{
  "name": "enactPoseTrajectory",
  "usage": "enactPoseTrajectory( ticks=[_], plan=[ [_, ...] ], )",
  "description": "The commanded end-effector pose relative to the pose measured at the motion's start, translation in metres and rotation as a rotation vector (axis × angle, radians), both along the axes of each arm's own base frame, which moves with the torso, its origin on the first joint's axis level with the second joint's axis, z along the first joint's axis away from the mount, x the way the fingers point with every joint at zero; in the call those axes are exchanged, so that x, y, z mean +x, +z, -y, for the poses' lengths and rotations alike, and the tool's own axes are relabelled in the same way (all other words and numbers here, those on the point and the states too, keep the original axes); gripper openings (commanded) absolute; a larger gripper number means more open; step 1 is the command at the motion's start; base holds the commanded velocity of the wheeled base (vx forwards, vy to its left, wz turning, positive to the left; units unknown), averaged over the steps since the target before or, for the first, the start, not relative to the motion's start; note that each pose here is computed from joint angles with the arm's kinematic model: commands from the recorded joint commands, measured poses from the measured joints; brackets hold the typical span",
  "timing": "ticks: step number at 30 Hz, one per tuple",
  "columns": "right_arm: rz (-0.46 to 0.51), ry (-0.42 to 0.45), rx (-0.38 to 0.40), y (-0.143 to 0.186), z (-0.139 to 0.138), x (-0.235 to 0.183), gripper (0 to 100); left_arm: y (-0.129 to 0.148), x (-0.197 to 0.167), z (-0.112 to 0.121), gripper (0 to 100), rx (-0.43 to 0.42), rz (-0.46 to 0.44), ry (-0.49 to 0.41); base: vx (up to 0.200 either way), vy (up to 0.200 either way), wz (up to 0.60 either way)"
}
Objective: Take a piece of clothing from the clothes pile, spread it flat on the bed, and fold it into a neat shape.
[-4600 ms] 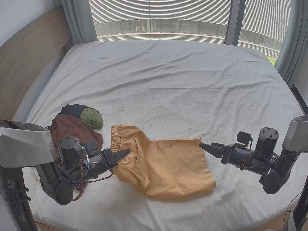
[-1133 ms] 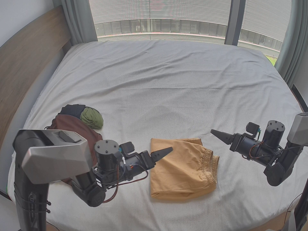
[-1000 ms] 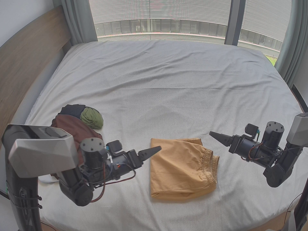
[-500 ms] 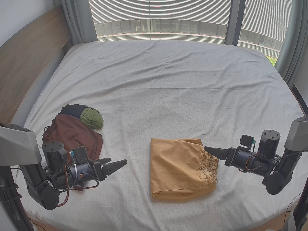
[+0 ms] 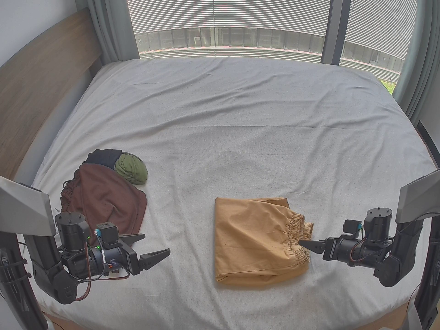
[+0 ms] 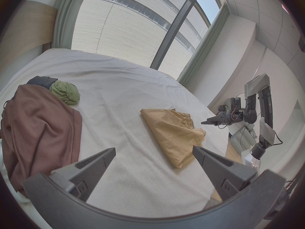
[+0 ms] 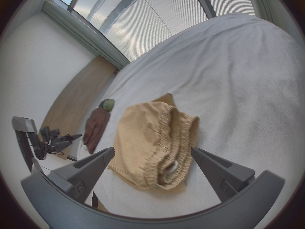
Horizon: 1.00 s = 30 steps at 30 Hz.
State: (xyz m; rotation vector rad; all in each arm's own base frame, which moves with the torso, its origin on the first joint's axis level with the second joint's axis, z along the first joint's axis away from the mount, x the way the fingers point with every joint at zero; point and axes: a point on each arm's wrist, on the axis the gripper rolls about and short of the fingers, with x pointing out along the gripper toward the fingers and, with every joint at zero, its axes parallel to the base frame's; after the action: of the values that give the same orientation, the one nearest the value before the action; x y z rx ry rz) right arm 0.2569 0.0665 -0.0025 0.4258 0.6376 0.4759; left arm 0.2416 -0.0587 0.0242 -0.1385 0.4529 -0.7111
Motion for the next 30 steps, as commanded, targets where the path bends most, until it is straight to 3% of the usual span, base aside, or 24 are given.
enactPoseTrajectory(
  ticks=[1,5,11,21,30],
  plan=[
    [-0.100,-0.012,-0.028,-0.025,0.003,-0.003,100,-0.005,-0.001,-0.001,100,0.004,-0.026,0.002,0.000,0.000,0.00],
    [-0.132,-0.047,-0.059,-0.038,0.002,-0.004,100,-0.006,-0.003,0.000,100,0.005,-0.034,-0.007,0.000,0.000,0.00],
    [-0.162,-0.028,-0.067,-0.049,-0.005,-0.003,100,-0.014,-0.005,0.004,100,0.011,-0.069,-0.025,0.000,0.000,0.00],
    [-0.190,-0.037,0.046,-0.065,-0.030,0.012,100,-0.015,-0.006,0.006,100,0.014,-0.076,-0.031,0.000,0.000,0.00],
    [-0.172,-0.035,0.072,-0.064,-0.036,0.019,100,-0.013,-0.007,0.005,100,0.012,-0.070,-0.031,0.000,0.000,0.00]
  ],
)
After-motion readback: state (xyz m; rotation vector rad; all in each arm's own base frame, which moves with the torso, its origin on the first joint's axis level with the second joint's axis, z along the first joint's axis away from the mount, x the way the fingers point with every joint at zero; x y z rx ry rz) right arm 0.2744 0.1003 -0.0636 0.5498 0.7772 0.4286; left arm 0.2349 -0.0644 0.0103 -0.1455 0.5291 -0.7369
